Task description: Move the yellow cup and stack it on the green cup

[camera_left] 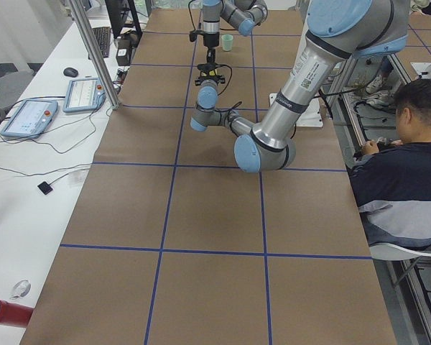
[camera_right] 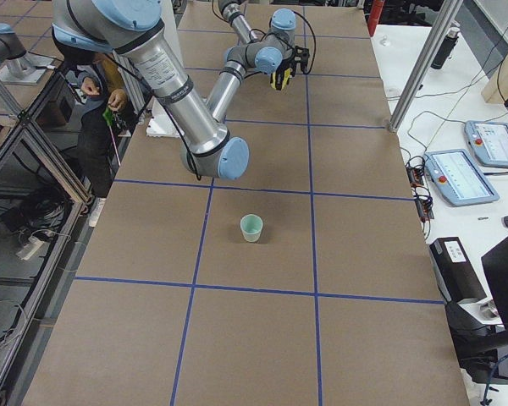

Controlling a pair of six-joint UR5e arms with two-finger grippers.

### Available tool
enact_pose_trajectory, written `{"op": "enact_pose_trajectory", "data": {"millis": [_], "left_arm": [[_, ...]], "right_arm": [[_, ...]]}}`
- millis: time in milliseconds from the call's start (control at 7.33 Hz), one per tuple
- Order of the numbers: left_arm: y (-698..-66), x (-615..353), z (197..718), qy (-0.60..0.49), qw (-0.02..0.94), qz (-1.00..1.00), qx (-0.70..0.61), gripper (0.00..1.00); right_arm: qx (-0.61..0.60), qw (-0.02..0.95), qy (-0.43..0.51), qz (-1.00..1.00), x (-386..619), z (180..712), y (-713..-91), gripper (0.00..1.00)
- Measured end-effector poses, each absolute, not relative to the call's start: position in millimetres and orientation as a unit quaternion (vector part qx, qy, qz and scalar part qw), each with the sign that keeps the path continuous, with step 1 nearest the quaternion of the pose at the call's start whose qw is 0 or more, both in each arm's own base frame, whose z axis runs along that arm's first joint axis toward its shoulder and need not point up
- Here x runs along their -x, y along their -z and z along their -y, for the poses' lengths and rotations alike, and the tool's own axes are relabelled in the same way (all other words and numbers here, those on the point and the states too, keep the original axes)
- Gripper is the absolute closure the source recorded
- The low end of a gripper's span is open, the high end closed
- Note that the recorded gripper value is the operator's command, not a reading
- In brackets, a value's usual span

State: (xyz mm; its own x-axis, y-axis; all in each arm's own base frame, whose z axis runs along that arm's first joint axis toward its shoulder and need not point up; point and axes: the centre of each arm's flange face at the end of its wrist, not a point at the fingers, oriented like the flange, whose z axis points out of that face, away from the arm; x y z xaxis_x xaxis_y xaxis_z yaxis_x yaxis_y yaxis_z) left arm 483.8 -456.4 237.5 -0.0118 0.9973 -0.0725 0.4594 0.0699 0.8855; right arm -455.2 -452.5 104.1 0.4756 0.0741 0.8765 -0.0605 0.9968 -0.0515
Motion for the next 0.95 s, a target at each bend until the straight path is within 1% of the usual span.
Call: {"op": "enact_pose_trajectory", "data": {"millis": [273, 682, 955], "left_arm": [[-236, -488, 450, -0.347, 0.382, -0.626, -0.585, 0.0], [-235, -485, 451, -0.323, 0.385, -0.633, -0.59, 0.0], [-237, -484, 457, -0.302, 0.395, -0.629, -0.597, 0.0]], "right_arm": [[0.005, 0.858, -0.037, 0.512, 454, 451, -104, 1.0], [0.012, 0.865, -0.045, 0.499, 450, 452, -129, 1.0], [0.007, 0.864, -0.049, 0.501, 427, 444, -144, 1.0]]}}
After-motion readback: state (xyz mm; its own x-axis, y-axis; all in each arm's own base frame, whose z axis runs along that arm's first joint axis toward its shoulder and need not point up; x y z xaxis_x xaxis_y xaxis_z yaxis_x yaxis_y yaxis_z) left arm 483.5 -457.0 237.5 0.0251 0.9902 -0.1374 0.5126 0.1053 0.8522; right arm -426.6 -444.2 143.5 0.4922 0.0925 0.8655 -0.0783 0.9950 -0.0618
